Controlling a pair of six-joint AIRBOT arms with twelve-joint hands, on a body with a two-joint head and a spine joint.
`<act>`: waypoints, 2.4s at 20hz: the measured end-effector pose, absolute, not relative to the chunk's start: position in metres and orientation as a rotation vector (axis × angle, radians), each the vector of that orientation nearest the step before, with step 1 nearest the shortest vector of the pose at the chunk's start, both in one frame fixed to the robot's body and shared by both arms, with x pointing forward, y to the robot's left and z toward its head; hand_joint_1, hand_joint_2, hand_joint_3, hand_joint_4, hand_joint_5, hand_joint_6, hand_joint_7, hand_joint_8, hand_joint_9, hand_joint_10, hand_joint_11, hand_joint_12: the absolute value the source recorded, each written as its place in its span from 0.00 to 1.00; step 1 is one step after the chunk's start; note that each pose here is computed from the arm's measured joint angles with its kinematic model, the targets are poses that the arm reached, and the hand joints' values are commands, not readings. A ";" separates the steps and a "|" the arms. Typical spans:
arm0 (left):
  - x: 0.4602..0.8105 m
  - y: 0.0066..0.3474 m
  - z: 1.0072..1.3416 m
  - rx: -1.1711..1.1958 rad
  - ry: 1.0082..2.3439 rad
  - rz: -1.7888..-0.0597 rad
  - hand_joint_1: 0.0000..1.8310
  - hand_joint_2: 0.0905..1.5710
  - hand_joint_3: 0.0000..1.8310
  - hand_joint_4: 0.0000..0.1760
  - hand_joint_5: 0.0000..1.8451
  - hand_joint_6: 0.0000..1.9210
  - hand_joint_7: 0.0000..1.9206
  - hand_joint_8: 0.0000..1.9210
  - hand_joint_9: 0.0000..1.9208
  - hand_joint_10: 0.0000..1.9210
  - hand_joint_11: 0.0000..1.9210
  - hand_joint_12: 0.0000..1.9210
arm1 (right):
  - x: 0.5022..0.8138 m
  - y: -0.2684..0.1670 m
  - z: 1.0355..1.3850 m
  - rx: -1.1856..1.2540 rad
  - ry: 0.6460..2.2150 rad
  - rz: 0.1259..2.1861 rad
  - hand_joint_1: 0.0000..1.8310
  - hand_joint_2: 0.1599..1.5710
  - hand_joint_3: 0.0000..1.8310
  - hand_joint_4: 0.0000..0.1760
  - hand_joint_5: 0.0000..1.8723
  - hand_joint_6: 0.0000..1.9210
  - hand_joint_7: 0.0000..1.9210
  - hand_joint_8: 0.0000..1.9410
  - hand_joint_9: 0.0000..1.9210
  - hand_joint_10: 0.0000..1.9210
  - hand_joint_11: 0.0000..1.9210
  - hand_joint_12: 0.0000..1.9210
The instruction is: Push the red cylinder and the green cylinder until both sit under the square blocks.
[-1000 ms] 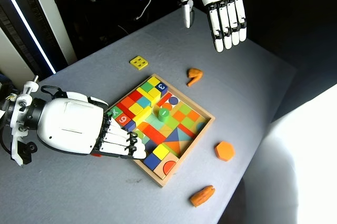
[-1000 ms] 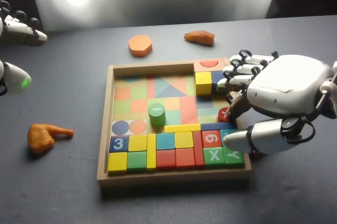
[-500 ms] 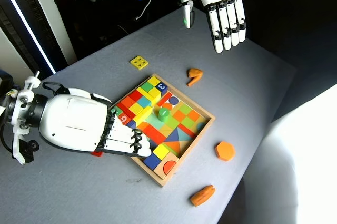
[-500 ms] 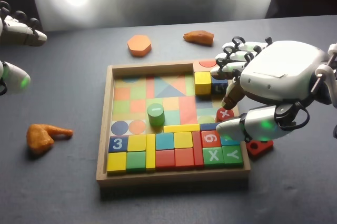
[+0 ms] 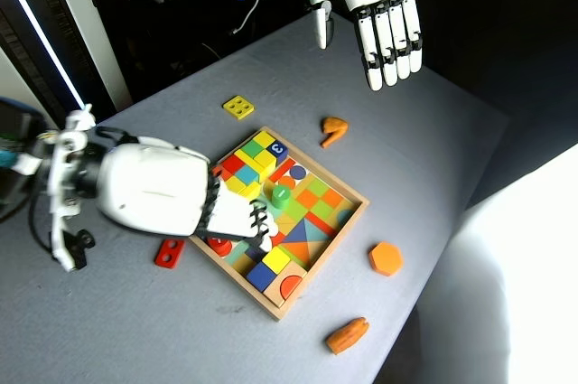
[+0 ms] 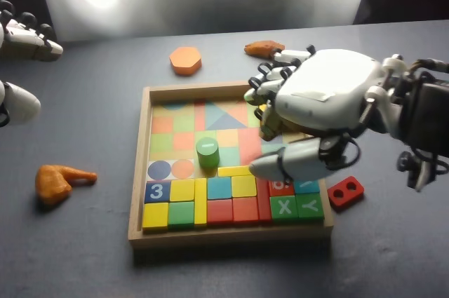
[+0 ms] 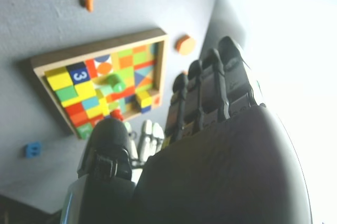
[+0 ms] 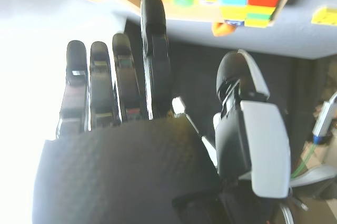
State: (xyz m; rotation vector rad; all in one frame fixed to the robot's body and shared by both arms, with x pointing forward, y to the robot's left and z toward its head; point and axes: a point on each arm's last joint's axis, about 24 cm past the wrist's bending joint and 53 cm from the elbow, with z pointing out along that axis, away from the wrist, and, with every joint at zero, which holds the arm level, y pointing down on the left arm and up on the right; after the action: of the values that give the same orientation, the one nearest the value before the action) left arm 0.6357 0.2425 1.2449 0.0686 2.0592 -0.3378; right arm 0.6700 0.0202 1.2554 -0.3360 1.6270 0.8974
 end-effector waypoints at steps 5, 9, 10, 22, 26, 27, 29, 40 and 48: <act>0.636 0.243 1.245 0.069 2.058 -0.335 0.00 0.92 0.00 0.00 0.03 0.00 0.03 0.00 0.03 0.00 0.00 0.09 | 0.676 0.048 1.264 -0.305 1.602 0.957 0.04 0.73 0.00 0.00 0.47 0.00 0.18 0.00 0.14 0.05 0.00 0.52; 0.636 0.243 1.245 0.069 2.057 -0.333 0.00 0.91 0.00 0.00 0.04 0.00 0.05 0.00 0.04 0.00 0.00 0.12 | 0.672 0.071 1.270 -0.317 1.589 0.998 0.06 0.72 0.00 0.00 0.48 0.01 0.19 0.00 0.12 0.04 0.00 0.41; 0.637 0.244 1.245 0.067 2.057 -0.331 0.00 0.92 0.00 0.00 0.04 0.00 0.04 0.00 0.04 0.00 0.00 0.12 | 0.674 0.074 1.272 -0.305 1.584 1.006 0.06 0.73 0.00 0.00 0.47 0.00 0.16 0.00 0.10 0.03 0.00 0.39; 0.636 0.244 1.245 0.068 2.058 -0.331 0.00 0.92 0.00 0.00 0.04 0.00 0.04 0.00 0.04 0.00 0.00 0.11 | 0.684 0.088 1.268 -0.244 1.592 1.050 0.01 0.73 0.00 0.00 0.45 0.00 0.15 0.01 0.05 0.00 0.00 0.00; 0.636 0.244 1.245 0.067 2.058 -0.332 0.00 0.92 0.00 0.00 0.04 0.00 0.05 0.00 0.04 0.00 0.00 0.13 | 0.682 0.091 1.265 -0.248 1.598 1.057 0.00 0.74 0.00 0.00 0.44 0.00 0.13 0.00 0.04 0.00 0.00 0.00; 0.636 0.244 1.245 0.068 2.058 -0.331 0.00 0.92 0.00 0.00 0.04 0.00 0.05 0.00 0.04 0.00 0.00 0.13 | 0.682 0.091 1.263 -0.248 1.602 1.056 0.01 0.74 0.00 0.00 0.44 0.00 0.13 0.00 0.03 0.00 0.00 0.00; 0.636 0.244 1.245 0.068 2.058 -0.331 0.00 0.92 0.00 0.00 0.05 0.00 0.05 0.00 0.04 0.00 0.00 0.13 | 0.681 0.091 1.257 -0.248 1.611 1.053 0.03 0.73 0.00 0.00 0.45 0.00 0.13 0.00 0.04 0.00 0.00 0.00; 0.636 0.244 1.245 0.068 2.058 -0.331 0.00 0.91 0.00 0.00 0.04 0.00 0.04 0.00 0.03 0.00 0.00 0.12 | 0.679 0.078 1.243 -0.254 1.634 1.025 0.00 0.75 0.00 0.00 0.42 0.00 0.11 0.00 0.07 0.01 0.00 0.37; 0.636 0.244 1.245 0.068 2.058 -0.331 0.00 0.92 0.00 0.00 0.05 0.00 0.05 0.00 0.04 0.00 0.00 0.13 | 0.677 0.043 1.231 -0.282 1.664 0.949 0.00 0.76 0.00 0.00 0.42 0.00 0.14 0.00 0.06 0.01 0.00 0.13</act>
State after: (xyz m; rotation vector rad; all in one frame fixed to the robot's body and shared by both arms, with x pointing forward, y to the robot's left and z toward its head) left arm 0.6364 0.2442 1.2451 0.0675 2.0576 -0.3312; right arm 0.6766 0.0430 1.2305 -0.2819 1.6642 0.9490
